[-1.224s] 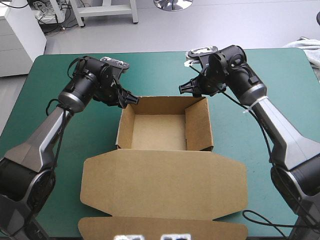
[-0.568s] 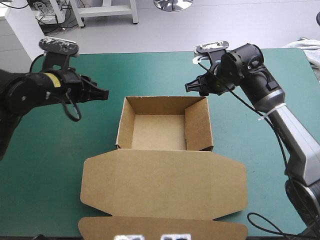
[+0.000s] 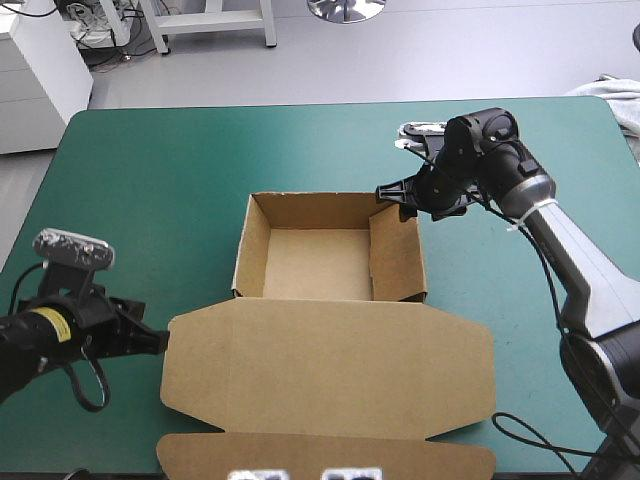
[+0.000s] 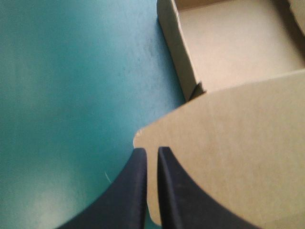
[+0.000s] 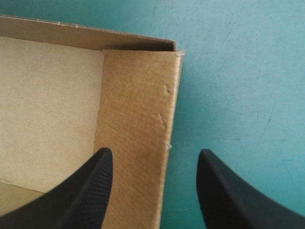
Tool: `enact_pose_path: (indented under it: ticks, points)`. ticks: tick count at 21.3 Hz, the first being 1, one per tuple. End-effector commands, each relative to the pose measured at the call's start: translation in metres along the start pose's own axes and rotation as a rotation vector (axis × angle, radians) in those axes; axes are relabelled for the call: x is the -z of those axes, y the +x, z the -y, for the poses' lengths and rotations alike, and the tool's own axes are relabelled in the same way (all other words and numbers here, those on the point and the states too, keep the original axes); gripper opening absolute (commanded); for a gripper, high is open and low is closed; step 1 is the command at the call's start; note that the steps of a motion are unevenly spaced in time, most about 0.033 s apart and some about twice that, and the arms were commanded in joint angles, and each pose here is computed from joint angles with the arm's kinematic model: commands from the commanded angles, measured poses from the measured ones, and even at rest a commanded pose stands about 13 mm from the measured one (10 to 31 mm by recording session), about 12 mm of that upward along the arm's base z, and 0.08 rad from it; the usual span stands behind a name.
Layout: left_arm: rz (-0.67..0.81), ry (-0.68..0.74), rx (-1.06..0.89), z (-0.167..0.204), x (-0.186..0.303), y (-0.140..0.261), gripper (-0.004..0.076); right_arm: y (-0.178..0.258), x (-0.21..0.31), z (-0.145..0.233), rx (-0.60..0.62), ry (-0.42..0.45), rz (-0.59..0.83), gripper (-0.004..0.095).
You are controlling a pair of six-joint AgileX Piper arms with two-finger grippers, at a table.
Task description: Fold the box
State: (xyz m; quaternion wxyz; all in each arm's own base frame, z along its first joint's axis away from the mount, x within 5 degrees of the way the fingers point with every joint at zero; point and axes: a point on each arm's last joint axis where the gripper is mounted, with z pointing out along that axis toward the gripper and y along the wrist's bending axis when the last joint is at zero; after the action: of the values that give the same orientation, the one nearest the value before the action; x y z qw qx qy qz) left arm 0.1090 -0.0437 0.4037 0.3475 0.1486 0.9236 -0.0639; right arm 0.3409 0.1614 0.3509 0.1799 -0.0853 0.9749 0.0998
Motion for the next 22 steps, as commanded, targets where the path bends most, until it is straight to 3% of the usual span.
enact_pose_path:
  ticks: [1, 5, 9, 17, 22]
  points:
    - [-0.001, 0.003, 0.047, -0.002, -0.013, 0.032, 0.0039, -0.002, 0.003, -0.002, 0.001, -0.037, -0.007, 0.0486]
    - [-0.058, 0.000, 0.047, -0.004, -0.032, 0.076, 0.0039, -0.005, -0.026, -0.001, -0.006, -0.026, -0.070, 0.0468]
    - [-0.048, 0.001, 0.065, -0.005, -0.032, 0.092, 0.0039, -0.006, -0.038, -0.001, 0.026, -0.027, -0.099, 0.0420]
    - [0.027, 0.013, 0.075, -0.007, -0.021, 0.107, 0.0039, -0.006, -0.063, -0.003, 0.022, -0.045, -0.161, 0.0013]
    - [0.035, 0.014, 0.075, -0.007, -0.020, 0.111, 0.0039, -0.006, -0.063, -0.002, 0.025, -0.031, -0.158, -0.0019]
